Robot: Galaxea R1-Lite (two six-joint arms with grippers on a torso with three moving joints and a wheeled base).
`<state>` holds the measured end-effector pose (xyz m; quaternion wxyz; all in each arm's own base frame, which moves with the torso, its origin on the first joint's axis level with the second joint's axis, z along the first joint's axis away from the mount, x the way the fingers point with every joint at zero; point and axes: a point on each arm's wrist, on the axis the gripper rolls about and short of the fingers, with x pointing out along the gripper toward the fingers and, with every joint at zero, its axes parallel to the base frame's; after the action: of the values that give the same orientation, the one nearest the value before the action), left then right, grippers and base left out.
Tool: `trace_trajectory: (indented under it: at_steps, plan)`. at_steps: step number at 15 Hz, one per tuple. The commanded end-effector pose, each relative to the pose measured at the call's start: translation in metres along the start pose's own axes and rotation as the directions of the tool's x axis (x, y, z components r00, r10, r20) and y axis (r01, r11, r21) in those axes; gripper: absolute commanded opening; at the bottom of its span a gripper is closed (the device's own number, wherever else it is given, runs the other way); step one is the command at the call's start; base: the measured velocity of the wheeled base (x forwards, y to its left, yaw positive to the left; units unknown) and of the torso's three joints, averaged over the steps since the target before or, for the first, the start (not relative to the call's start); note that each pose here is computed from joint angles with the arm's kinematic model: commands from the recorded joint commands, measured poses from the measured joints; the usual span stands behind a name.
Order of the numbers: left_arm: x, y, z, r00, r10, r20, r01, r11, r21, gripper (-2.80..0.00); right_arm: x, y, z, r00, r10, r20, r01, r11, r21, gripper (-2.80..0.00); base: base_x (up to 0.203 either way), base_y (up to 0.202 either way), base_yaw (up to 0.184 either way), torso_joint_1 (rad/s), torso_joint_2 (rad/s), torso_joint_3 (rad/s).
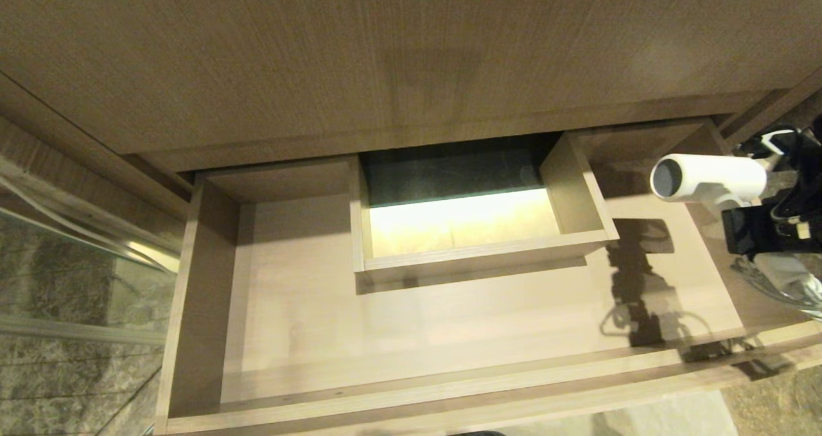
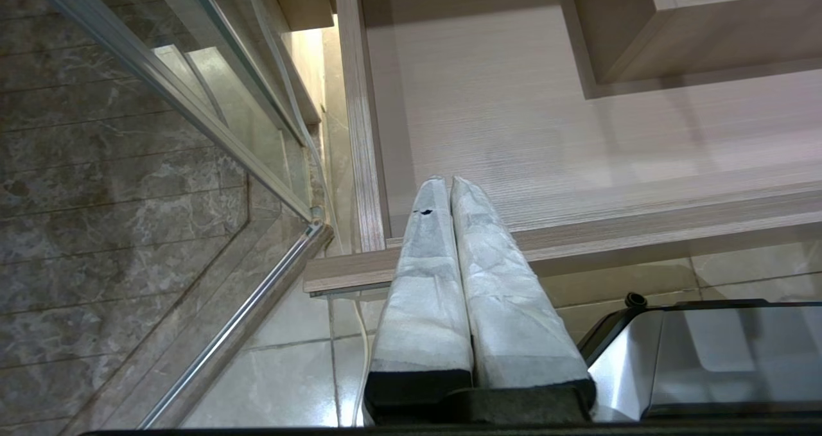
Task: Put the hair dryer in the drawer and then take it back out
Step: Put it into the drawer
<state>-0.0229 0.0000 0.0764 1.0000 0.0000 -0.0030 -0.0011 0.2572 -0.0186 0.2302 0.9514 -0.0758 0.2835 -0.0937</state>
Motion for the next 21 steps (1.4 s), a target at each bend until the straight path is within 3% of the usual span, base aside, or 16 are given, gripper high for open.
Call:
trace_trajectory:
  at_steps: [1, 4, 8, 12, 13, 18, 21]
  plan:
    - [0.0, 0.0, 0.0, 1.0, 0.001, 0.0, -0.001, 1.0, 0.0, -2.8, 0.06, 0.013, -0.011, 0.993, 0.039, -0.108, -0.041, 0.999, -0.013, -2.8, 0.0, 0.0, 0.0, 0.007, 0.01, 0.043]
    - [0.0, 0.0, 0.0, 1.0, 0.001, -0.001, -0.001, 1.0, 0.0, -2.8, 0.107, 0.021, -0.011, 0.994, 0.05, -0.098, -0.051, 0.999, -0.005, -2.8, 0.0, 0.0, 0.0, 0.002, 0.0, 0.012]
    - [0.0, 0.0, 0.0, 1.0, 0.001, -0.001, -0.001, 1.0, 0.0, -2.8, 0.16, 0.028, 0.007, 0.999, 0.038, -0.005, -0.038, 0.999, -0.003, -2.8, 0.0, 0.0, 0.0, 0.0, 0.0, 0.0]
    - [0.0, 0.0, 0.0, 1.0, 0.001, 0.0, -0.001, 1.0, 0.0, -2.8, 0.182, 0.031, 0.011, 0.999, 0.026, 0.037, -0.026, 1.0, 0.002, -2.8, 0.0, 0.0, 0.0, 0.0, 0.0, 0.0]
    - [0.0, 0.0, 0.0, 1.0, 0.001, -0.001, -0.001, 1.0, 0.0, -2.8, 0.182, 0.031, 0.009, 0.999, 0.025, 0.039, -0.025, 1.0, 0.002, 0.0, 0.0, 0.0, 0.0, 0.0, 0.0, 0.0]
    - [0.0, 0.0, 0.0, 1.0, 0.001, -0.001, -0.001, 1.0, 0.0, -2.8, 0.171, 0.027, 0.015, 0.997, -0.013, 0.071, 0.014, 1.0, -0.015, 0.0, 0.0, 0.0, 0.0, 0.0, 0.0, 0.0]
    - [0.0, 0.0, 0.0, 1.0, 0.001, 0.0, -0.001, 1.0, 0.0, -2.8, 0.126, 0.015, 0.041, 0.984, -0.021, 0.176, 0.019, 1.0, 0.016, 0.0, 0.0, 0.0, 0.0, 0.0, 0.0, 0.0]
